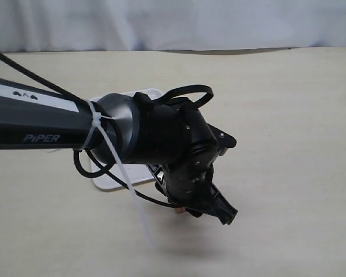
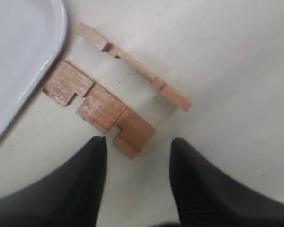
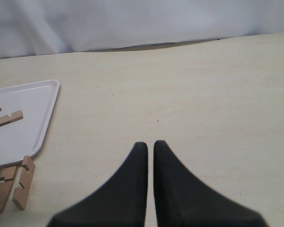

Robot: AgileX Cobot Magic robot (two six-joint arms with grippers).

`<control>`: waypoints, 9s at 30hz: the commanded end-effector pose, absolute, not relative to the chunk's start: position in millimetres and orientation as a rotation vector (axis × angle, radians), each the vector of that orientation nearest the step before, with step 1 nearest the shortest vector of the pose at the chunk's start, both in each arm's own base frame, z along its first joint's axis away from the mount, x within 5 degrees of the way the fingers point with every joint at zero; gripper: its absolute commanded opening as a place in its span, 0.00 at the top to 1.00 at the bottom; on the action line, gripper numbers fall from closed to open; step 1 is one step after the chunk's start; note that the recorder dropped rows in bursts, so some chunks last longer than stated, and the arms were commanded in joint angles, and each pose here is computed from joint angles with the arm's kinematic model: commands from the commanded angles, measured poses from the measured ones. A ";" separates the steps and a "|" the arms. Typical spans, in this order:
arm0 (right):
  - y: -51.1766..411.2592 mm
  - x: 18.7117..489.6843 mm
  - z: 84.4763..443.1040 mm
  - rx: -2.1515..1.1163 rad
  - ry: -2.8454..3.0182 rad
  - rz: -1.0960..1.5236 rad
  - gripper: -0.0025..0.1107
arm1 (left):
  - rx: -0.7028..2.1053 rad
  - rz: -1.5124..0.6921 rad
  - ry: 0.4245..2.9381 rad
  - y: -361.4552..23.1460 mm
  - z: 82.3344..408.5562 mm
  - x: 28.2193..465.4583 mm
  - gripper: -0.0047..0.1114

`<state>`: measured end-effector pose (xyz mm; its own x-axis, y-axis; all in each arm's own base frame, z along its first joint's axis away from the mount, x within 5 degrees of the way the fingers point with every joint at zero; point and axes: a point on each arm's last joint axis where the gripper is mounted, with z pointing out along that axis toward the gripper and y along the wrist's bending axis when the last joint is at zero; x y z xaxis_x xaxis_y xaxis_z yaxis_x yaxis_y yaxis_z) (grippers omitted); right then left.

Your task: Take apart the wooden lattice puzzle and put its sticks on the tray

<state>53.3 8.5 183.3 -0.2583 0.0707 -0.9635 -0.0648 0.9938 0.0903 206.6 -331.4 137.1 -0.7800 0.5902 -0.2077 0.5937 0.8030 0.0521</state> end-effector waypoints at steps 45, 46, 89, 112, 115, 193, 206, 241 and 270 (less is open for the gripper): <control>7.9 54.2 182.8 0.012 1.827 0.123 0.94 | 0.626 0.027 2.898 -327.0 103.3 203.9 0.96; 7.9 54.2 182.8 0.012 1.827 0.123 0.94 | 0.629 0.041 2.900 -325.7 105.9 203.6 0.96; 7.9 54.2 182.8 0.012 1.827 0.123 0.94 | 0.672 0.009 2.681 -223.5 134.6 332.9 0.94; 7.9 54.2 182.8 0.012 1.827 0.123 0.94 | 0.487 -0.271 2.774 -305.1 172.0 242.7 0.43; 7.9 54.2 182.8 0.012 1.827 0.123 0.94 | 0.401 -0.247 2.769 -315.1 161.2 235.9 0.43; 7.9 54.2 182.8 0.012 1.827 0.123 0.94 | 0.575 -0.085 2.419 -285.1 197.8 283.2 0.96; 7.9 54.2 182.8 0.012 1.827 0.123 0.94 | 0.464 -0.009 2.524 -243.5 139.8 336.0 0.63; 7.9 54.2 182.8 0.012 1.827 0.123 0.94 | 0.177 -0.056 2.210 -19.1 338.8 156.8 0.96; 7.9 54.2 182.8 0.012 1.827 0.123 0.94 | 0.043 -0.184 1.335 -3.9 325.2 13.4 0.96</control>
